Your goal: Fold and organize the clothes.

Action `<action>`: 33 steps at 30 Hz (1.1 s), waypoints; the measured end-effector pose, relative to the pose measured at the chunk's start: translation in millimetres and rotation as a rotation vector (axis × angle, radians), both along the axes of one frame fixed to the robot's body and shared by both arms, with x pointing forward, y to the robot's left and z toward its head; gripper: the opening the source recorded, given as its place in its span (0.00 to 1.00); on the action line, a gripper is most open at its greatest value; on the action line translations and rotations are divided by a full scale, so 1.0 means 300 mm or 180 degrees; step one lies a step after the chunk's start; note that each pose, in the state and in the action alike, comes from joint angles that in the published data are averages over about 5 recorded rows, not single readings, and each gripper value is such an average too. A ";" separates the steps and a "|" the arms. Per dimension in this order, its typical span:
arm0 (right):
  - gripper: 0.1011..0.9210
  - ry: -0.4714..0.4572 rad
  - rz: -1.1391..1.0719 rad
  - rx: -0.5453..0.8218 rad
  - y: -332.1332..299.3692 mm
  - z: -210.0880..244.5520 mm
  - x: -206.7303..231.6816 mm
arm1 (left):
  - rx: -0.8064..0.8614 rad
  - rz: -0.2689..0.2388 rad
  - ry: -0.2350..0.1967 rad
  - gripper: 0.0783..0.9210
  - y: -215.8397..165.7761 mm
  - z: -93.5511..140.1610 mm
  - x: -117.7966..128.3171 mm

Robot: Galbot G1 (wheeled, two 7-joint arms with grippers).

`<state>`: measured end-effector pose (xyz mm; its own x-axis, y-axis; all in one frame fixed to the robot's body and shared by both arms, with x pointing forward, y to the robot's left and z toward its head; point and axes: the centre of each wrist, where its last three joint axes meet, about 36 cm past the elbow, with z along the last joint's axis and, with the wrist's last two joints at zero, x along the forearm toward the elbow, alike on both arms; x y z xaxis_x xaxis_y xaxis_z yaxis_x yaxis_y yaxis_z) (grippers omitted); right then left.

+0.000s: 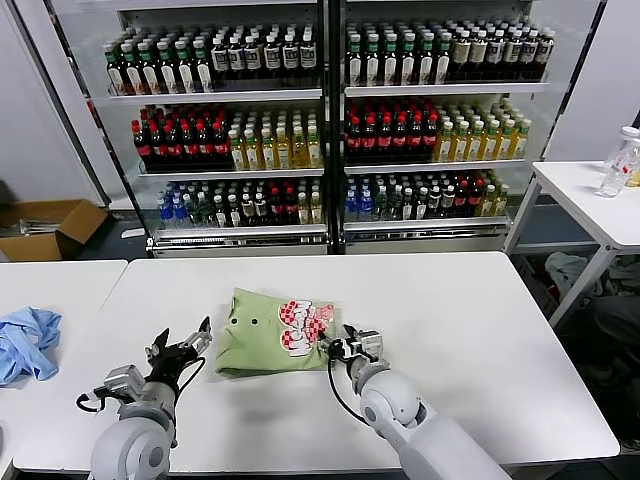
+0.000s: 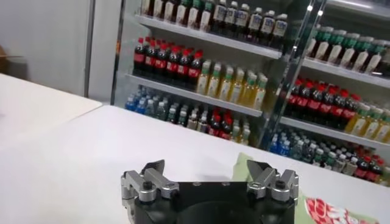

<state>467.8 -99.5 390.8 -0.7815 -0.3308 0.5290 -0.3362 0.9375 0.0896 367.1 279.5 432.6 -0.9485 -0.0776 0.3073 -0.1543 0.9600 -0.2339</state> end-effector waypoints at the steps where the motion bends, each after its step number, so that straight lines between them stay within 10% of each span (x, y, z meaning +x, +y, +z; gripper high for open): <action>1: 0.61 0.0012 0.0012 -0.0007 0.004 -0.002 0.003 | 0.0003 0.0005 0.0006 0.88 0.001 -0.001 -0.005; 18: 0.04 -0.0045 -0.0055 -0.0082 -0.147 -0.014 0.024 | -0.0039 -0.0032 0.0032 0.88 -0.007 -0.002 -0.045; 33: 0.16 -0.0464 -0.0363 -0.0379 -0.493 0.047 -0.023 | -0.0043 -0.0127 -0.0027 0.88 -0.036 0.002 -0.055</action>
